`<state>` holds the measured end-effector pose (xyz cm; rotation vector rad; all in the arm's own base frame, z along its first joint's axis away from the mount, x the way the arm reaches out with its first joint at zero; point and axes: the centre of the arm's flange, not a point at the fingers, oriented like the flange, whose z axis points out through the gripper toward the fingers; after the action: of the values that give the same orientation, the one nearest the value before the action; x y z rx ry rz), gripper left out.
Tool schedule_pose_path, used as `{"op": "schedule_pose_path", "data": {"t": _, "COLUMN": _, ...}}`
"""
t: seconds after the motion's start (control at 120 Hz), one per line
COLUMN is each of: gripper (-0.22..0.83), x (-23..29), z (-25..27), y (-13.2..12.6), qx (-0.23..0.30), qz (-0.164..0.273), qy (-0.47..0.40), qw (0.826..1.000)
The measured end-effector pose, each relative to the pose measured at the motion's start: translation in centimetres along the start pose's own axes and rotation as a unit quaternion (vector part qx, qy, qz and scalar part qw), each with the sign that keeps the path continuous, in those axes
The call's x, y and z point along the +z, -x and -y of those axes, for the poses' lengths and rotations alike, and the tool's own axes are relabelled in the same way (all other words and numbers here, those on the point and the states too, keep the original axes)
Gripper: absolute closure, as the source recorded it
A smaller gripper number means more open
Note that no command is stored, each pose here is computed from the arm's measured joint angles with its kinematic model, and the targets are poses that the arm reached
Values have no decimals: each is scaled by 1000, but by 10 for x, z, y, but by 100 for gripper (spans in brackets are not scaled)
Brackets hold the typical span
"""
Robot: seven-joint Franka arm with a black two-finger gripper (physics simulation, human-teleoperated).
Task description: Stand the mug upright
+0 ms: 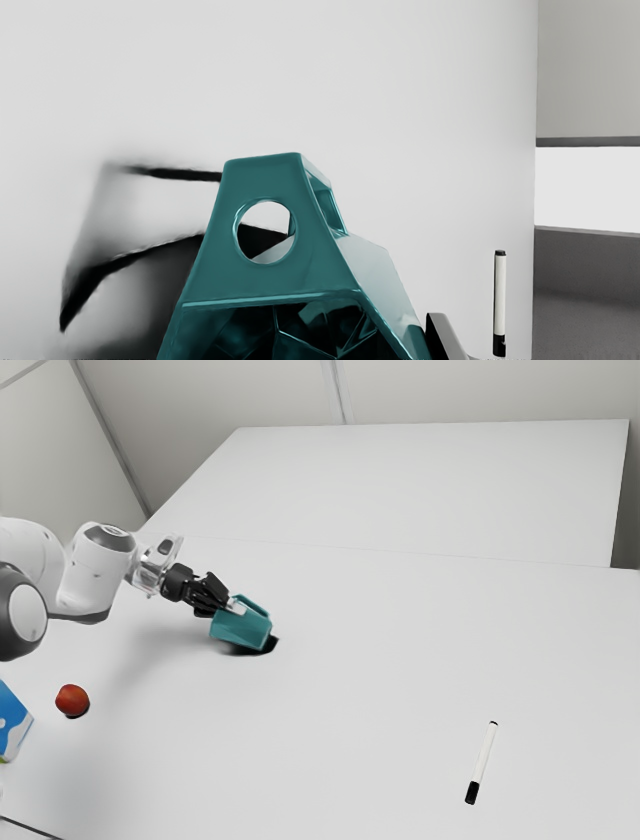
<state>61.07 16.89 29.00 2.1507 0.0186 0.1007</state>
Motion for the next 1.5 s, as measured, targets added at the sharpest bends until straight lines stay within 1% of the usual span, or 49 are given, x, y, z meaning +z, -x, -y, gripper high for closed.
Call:
{"op": "schedule_pose_path", "data": {"t": 0.133, "gripper": 77, "x": -8, "z": -16, "y": 5, "qx": 9, "qz": -4, "qy": -4, "qw": 1000}}
{"op": "schedule_pose_path", "data": {"t": 0.317, "gripper": 77, "x": -18, "z": -59, "y": 6, "qx": 42, "qz": -5, "qy": -17, "qw": 999}}
{"op": "schedule_pose_path", "data": {"t": 0.4, "gripper": 77, "x": -24, "z": -85, "y": 6, "qx": 65, "qz": 4, "qy": -39, "qw": 997}}
{"op": "schedule_pose_path", "data": {"t": 0.5, "gripper": 78, "x": -24, "z": -111, "y": 7, "qx": 86, "qz": 29, "qy": -79, "qw": 993}}
{"op": "schedule_pose_path", "data": {"t": 0.642, "gripper": 78, "x": -18, "z": -145, "y": 9, "qx": 103, "qz": 68, "qy": -141, "qw": 982}}
{"op": "schedule_pose_path", "data": {"t": 0.758, "gripper": 78, "x": -7, "z": -166, "y": 9, "qx": 110, "qz": 90, "qy": -188, "qw": 972}}
{"op": "schedule_pose_path", "data": {"t": 0.9, "gripper": 78, "x": 13, "z": -200, "y": 9, "qx": 127, "qz": 109, "qy": -247, "qw": 955}}
{"op": "schedule_pose_path", "data": {"t": 1.008, "gripper": 78, "x": 22, "z": -223, "y": 14, "qx": 132, "qz": 116, "qy": -292, "qw": 940}}
{"op": "schedule_pose_path", "data": {"t": 1.192, "gripper": 78, "x": 39, "z": -229, "y": 33, "qx": 115, "qz": 108, "qy": -340, "qw": 927}}
{"op": "schedule_pose_path", "data": {"t": 1.383, "gripper": 78, "x": 55, "z": -219, "y": 49, "qx": 96, "qz": 82, "qy": -376, "qw": 918}}
{"op": "schedule_pose_path", "data": {"t": 1.5, "gripper": 78, "x": 66, "z": -208, "y": 53, "qx": 92, "qz": 63, "qy": -396, "qw": 911}}
